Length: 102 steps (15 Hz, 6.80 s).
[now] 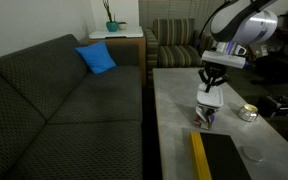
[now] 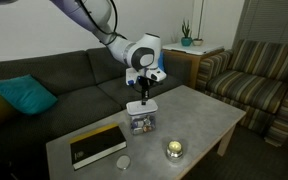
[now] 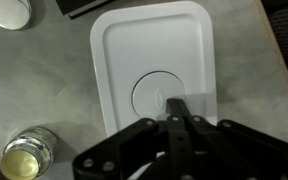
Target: Place the lid on the container and push the button
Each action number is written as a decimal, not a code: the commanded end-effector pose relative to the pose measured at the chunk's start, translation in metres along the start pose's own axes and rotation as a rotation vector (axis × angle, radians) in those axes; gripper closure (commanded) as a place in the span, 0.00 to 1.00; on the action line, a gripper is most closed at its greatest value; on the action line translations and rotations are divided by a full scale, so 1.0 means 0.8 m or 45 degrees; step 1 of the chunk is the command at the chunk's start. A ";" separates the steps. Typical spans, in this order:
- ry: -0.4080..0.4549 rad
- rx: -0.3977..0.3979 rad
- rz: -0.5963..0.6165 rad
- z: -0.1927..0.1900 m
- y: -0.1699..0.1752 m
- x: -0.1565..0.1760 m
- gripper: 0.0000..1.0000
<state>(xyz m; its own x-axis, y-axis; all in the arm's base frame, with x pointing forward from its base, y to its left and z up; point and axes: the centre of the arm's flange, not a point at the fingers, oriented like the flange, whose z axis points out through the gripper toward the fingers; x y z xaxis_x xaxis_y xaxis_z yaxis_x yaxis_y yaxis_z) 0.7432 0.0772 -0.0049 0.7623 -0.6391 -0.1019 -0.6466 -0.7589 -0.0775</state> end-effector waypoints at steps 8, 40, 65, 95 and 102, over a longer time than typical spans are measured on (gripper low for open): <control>0.046 -0.051 -0.059 -0.013 0.016 -0.002 1.00; 0.027 -0.061 0.009 0.083 0.012 0.024 1.00; 0.067 -0.066 0.000 -0.022 0.006 -0.002 1.00; 0.108 -0.081 -0.175 -0.007 0.031 -0.036 1.00; 0.199 -0.072 -0.206 -0.022 0.029 -0.039 1.00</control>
<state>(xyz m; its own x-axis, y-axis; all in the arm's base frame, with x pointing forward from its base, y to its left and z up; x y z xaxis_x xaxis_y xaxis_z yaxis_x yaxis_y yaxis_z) 0.7215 0.0812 0.0050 0.8495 -0.5272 0.0189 -0.5260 -0.8493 -0.0447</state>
